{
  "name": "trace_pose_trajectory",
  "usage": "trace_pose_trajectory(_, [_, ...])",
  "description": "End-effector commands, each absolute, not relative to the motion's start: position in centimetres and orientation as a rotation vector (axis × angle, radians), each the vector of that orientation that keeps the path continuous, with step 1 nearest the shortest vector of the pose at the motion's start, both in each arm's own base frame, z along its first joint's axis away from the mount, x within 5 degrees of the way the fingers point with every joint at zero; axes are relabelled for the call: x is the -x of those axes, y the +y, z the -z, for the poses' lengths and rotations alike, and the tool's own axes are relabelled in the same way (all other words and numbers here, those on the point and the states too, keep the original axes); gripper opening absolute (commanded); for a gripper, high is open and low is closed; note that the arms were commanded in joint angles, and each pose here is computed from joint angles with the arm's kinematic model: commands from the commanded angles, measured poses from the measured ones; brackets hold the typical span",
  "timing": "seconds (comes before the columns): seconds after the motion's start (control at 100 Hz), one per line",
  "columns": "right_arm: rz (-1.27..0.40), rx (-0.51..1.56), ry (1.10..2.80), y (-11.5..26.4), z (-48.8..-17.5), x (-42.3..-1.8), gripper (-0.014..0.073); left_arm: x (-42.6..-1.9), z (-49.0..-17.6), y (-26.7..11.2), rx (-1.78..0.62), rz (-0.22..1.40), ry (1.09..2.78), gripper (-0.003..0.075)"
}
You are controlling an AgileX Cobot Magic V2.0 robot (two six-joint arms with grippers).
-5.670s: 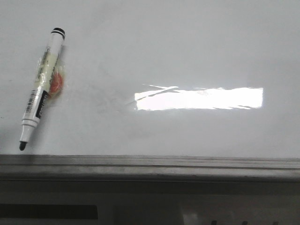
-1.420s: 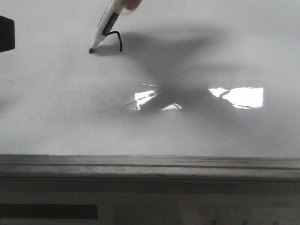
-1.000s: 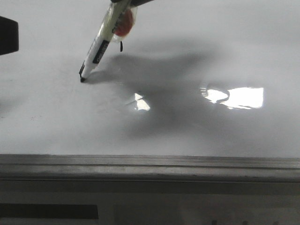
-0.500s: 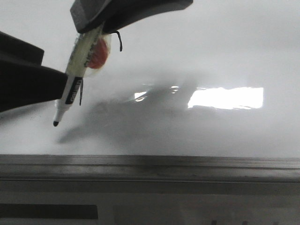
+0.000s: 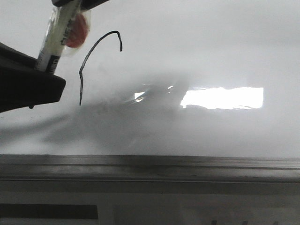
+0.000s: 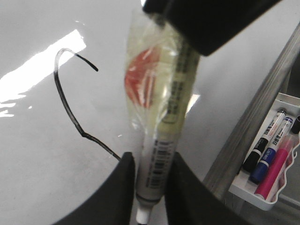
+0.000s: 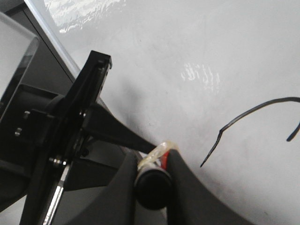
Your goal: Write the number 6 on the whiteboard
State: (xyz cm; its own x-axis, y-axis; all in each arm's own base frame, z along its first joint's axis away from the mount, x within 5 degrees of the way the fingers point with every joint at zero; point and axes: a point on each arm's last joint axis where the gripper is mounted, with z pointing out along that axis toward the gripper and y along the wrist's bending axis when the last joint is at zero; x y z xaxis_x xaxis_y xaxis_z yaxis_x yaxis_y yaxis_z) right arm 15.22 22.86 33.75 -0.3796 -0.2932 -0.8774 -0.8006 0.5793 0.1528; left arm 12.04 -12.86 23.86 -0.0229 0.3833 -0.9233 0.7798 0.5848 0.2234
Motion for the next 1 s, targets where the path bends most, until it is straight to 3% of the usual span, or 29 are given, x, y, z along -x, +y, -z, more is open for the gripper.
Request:
trace_pose_trajectory(0.0, [-0.755,0.849,1.837,22.7,-35.8,-15.2,-0.0070,-12.2,-25.7,-13.4,-0.938,0.470,1.538,-0.0018])
trace_pose_trajectory(0.11, [-0.754,0.851,1.840,22.7,-35.8,-15.2,-0.0062,-12.2,-25.7,-13.4,-0.929,0.478,1.544,-0.0020])
trace_pose_trajectory(0.18, [-0.754,0.852,1.841,22.8,-35.8,-15.2,0.0020,-12.2,-25.6,-13.4,-0.918,0.487,1.554,-0.0020])
trace_pose_trajectory(0.32, [-0.746,0.837,1.838,22.6,-35.8,-15.5,0.0451,-12.5,-25.6,-13.1,-0.711,0.615,1.682,-0.0020])
trace_pose_trajectory(0.39, [-0.738,0.822,1.839,22.4,-35.9,-15.9,0.0547,-12.8,-25.4,-12.7,-0.531,0.689,1.790,-0.0020])
trace_pose_trajectory(0.62, [-0.729,0.811,1.851,22.2,-35.8,-16.1,0.0464,-13.5,-23.9,-12.2,-0.173,0.803,2.028,-0.0020])
trace_pose_trajectory(0.91, [-0.727,0.815,1.857,22.1,-35.7,-16.1,0.0458,-14.2,-23.8,-12.4,-0.137,0.801,1.998,-0.0015])
trace_pose_trajectory(0.99, [-0.727,0.815,1.857,22.1,-35.7,-16.1,0.0458,-14.2,-23.9,-12.4,-0.133,0.802,1.985,0.0059])
